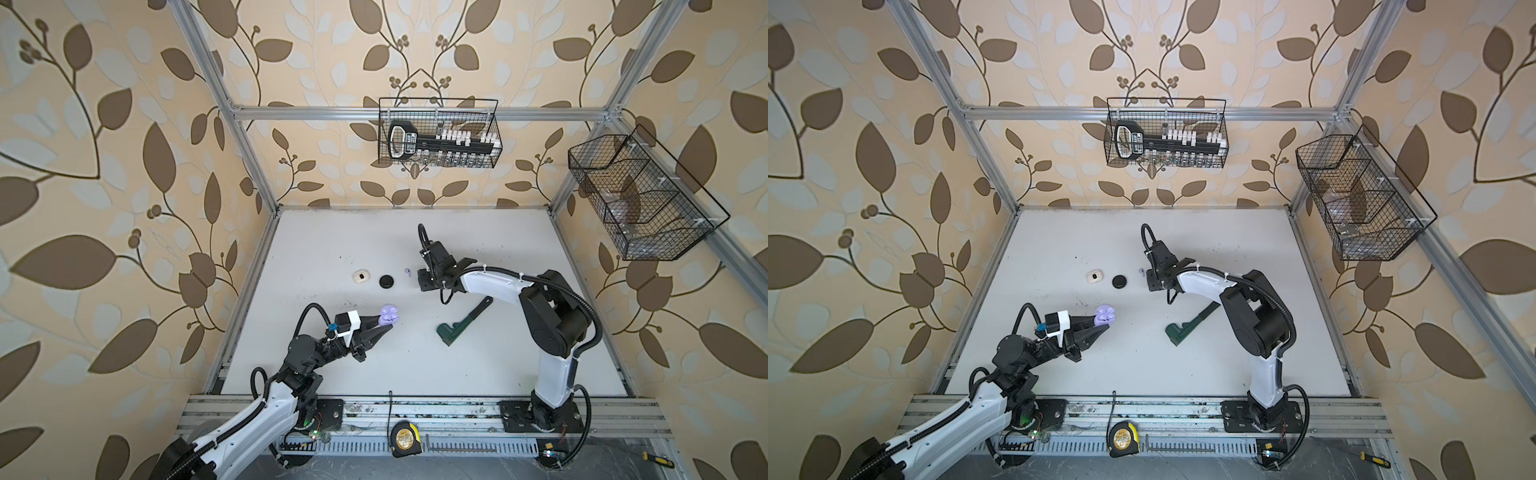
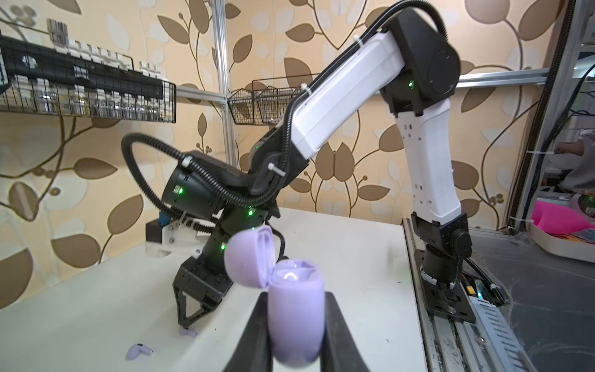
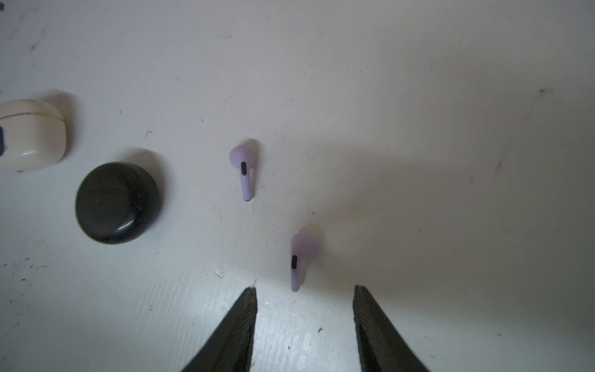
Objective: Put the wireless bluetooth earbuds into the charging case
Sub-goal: 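Move the right gripper over a lilac earbud and close on it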
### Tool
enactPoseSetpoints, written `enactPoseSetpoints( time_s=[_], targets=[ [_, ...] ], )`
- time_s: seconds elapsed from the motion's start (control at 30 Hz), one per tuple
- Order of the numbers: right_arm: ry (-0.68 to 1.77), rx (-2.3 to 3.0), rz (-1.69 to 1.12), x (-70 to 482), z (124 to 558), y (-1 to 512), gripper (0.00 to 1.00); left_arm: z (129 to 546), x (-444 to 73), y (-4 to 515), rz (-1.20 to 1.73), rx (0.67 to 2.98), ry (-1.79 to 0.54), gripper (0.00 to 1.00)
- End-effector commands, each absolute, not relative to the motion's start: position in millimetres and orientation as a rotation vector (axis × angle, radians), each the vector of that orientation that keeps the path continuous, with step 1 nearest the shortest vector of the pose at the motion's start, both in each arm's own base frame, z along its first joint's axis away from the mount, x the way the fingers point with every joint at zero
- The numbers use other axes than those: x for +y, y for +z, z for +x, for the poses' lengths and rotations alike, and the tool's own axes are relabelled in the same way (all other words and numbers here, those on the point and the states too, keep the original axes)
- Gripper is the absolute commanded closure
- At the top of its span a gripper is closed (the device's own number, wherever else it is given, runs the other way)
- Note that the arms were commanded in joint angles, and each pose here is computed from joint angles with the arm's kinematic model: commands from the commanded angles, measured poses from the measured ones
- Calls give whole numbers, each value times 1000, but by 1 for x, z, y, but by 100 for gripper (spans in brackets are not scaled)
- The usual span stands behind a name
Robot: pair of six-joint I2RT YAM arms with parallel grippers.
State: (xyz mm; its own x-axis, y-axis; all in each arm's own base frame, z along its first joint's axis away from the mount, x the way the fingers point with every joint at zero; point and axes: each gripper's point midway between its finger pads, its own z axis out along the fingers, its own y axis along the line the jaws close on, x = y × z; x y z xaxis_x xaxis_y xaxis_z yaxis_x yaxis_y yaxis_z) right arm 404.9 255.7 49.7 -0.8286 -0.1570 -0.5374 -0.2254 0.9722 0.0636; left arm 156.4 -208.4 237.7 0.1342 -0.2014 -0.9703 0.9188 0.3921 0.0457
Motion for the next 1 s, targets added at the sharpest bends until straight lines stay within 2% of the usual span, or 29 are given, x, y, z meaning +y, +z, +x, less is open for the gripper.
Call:
enactPoseSetpoints(
  time_s=[0.0,0.67,0.97],
  targets=[
    [110,2626,-295,252,404,42,51,145,-205,250,826,1052,-945,100],
    [43,2709,-323,257,416,6,57,143,-207,249,845,1054,-950,100],
    [30,2719,-320,253,415,1,69,145,-206,248,838,1063,-943,100]
  ],
)
